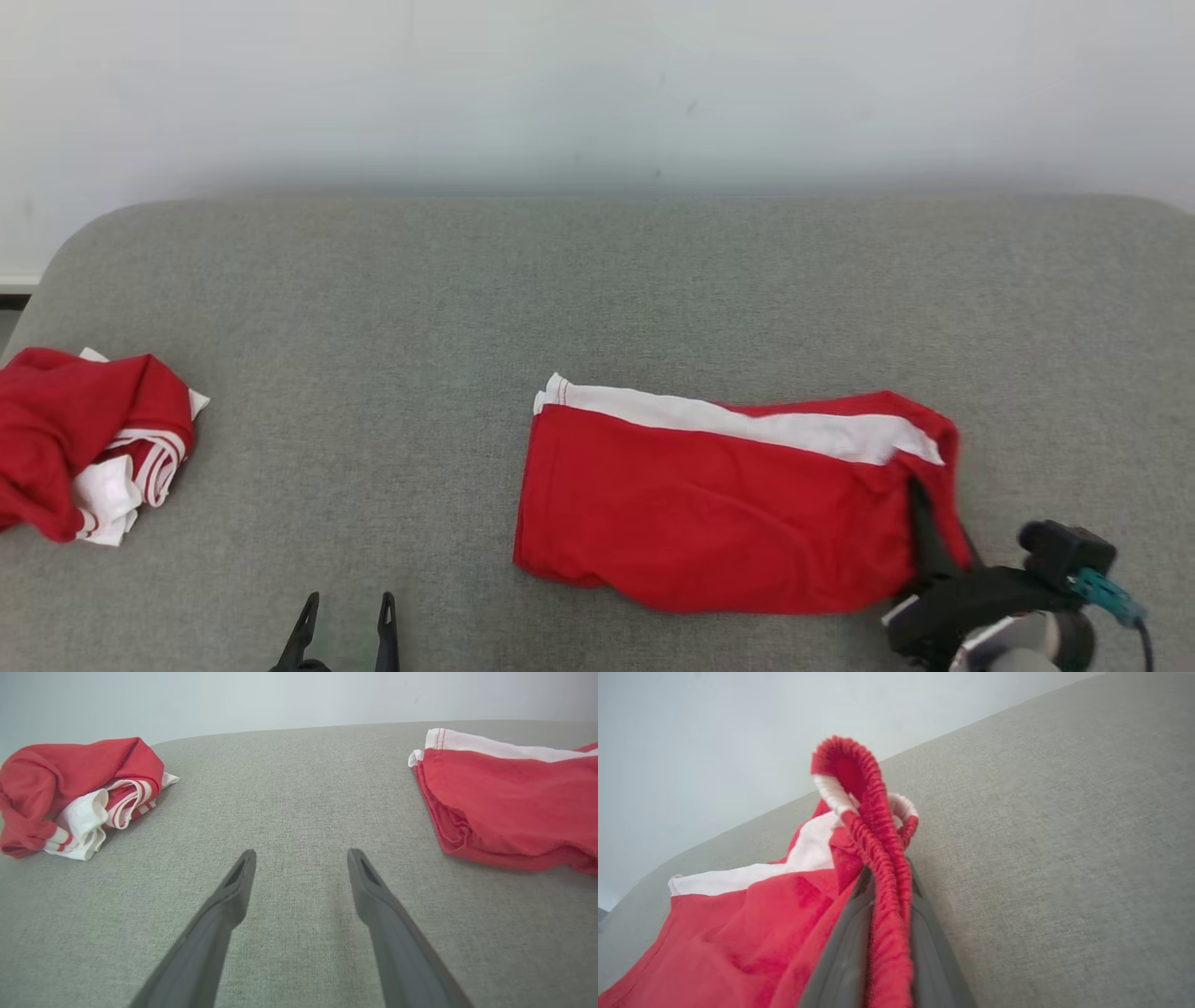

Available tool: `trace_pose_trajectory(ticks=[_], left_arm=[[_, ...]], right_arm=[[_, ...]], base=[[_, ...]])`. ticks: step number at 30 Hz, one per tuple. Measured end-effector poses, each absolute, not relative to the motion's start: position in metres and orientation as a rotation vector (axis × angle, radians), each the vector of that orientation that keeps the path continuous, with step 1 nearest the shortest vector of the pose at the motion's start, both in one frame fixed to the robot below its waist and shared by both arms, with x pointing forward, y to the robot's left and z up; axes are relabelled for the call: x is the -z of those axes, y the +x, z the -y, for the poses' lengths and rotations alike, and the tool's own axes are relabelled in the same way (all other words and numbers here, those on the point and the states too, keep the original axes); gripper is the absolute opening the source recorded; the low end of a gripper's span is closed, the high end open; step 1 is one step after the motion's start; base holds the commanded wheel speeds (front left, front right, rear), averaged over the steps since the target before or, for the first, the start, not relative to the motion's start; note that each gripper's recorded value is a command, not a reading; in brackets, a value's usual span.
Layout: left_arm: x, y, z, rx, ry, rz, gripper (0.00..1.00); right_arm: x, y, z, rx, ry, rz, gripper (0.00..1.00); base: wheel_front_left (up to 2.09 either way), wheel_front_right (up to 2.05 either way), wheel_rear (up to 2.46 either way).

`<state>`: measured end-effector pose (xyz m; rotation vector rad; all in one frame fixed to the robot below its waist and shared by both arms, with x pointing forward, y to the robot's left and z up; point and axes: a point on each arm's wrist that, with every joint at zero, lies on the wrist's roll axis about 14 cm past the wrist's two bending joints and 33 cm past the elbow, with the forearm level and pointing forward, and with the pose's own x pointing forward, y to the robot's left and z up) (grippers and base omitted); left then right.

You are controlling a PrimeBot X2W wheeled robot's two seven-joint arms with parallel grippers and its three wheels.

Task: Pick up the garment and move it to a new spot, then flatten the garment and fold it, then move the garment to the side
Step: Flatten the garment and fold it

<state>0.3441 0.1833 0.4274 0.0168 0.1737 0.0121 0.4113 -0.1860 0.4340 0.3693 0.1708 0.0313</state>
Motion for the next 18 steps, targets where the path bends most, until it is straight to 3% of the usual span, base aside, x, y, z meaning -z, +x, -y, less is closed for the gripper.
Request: trace_pose_trajectory(ticks=[8, 18], left_arm=[[-0.428, 0.345, -0.178, 0.0, 0.014, -0.172, 1.0], [-0.427, 0.333, -0.188, -0.043, 0.001, -0.178, 1.0]], right_arm=[[-0.463, 0.419, 0.114, -0.247, 0.513, -0.16, 0.0], [-0.47, 0.42, 0.035, -0.482, 0.507, -0.235, 0.0]], base=[[0.0, 0.0, 0.0], [0.0, 0.0, 0.0]])
